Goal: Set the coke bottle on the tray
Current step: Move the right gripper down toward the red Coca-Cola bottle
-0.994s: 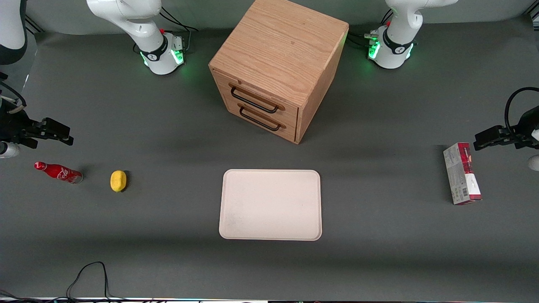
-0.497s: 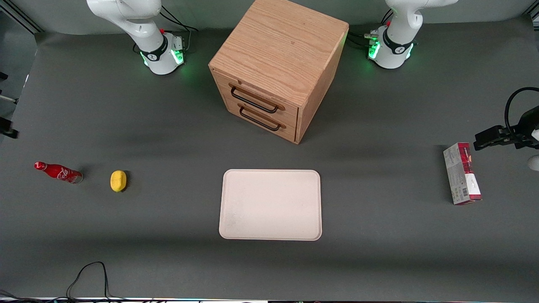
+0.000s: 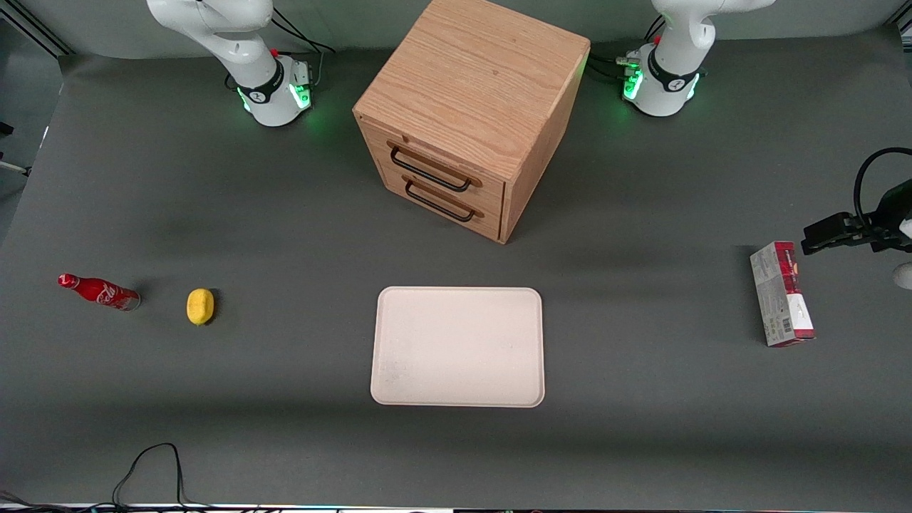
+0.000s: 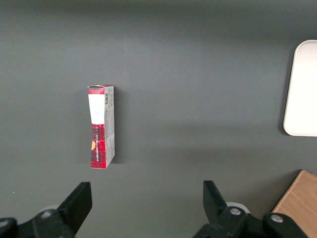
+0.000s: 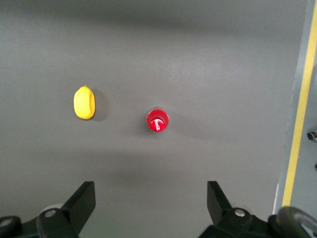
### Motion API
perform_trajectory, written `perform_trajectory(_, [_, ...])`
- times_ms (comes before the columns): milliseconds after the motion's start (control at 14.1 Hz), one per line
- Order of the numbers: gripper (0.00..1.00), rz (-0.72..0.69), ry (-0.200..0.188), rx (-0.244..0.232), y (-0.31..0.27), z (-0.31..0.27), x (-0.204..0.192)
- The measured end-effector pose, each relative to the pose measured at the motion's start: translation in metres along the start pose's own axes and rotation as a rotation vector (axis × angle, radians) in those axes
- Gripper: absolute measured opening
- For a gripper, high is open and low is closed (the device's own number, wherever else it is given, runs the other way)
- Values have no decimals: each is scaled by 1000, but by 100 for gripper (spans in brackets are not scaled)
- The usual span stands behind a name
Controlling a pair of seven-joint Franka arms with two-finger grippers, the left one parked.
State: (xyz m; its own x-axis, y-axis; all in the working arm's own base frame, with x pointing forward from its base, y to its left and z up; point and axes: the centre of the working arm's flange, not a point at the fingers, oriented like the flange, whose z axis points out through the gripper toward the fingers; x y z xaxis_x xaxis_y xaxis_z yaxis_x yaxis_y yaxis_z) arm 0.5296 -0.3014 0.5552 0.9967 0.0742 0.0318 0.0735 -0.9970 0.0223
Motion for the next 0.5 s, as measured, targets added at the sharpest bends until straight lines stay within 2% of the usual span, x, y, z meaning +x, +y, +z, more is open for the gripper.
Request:
perform_trajectory(284, [100, -14, 1, 6, 7, 71, 4])
perform_trajectory(497, [100, -14, 17, 45, 18, 124, -8])
